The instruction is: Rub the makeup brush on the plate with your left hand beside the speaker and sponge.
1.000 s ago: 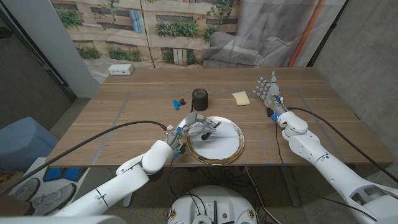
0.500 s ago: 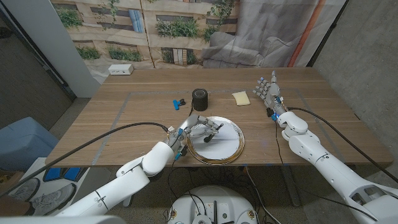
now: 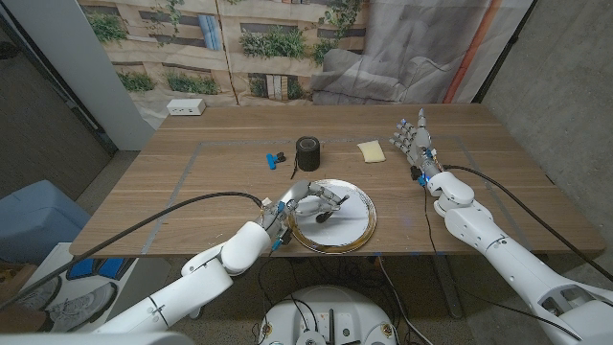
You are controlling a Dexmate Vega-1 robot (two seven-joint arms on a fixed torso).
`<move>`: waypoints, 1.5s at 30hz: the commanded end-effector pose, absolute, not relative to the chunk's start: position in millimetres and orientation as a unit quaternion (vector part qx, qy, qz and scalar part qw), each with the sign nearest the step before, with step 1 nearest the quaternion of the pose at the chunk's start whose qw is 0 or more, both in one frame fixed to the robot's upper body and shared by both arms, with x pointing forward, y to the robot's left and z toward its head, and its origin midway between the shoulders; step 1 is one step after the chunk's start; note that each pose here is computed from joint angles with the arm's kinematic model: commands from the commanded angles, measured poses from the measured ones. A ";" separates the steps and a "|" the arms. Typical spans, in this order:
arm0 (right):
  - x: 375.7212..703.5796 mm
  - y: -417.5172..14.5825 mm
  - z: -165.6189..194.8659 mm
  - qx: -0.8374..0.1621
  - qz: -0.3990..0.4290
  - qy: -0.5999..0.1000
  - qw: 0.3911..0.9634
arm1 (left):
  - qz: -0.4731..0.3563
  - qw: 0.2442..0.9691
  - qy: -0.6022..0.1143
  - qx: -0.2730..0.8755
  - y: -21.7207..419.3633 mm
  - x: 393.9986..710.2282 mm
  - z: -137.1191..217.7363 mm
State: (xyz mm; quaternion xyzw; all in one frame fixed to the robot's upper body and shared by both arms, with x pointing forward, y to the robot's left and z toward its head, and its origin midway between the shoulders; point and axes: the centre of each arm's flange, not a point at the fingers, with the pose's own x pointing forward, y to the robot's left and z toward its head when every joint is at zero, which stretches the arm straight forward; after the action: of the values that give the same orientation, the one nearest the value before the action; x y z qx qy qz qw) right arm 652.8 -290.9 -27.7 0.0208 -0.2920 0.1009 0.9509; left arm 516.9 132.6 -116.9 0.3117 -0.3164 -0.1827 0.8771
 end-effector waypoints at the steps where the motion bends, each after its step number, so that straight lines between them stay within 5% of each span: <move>1: 652.7 -290.6 -27.7 0.021 0.102 -0.292 0.951 | -0.185 0.873 -0.326 0.311 128.5 519.9 -116.3; 45: 652.7 -290.7 -27.7 0.021 0.102 -0.292 0.951 | -0.139 0.874 -0.337 0.322 153.4 542.0 -102.6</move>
State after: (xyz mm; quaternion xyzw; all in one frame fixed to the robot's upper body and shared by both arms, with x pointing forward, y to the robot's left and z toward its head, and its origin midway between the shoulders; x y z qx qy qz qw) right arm 652.7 -290.6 -27.6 0.0205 -0.2921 0.1018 0.9507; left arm 538.6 148.9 -106.8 0.3228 -0.3335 -0.1451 0.8738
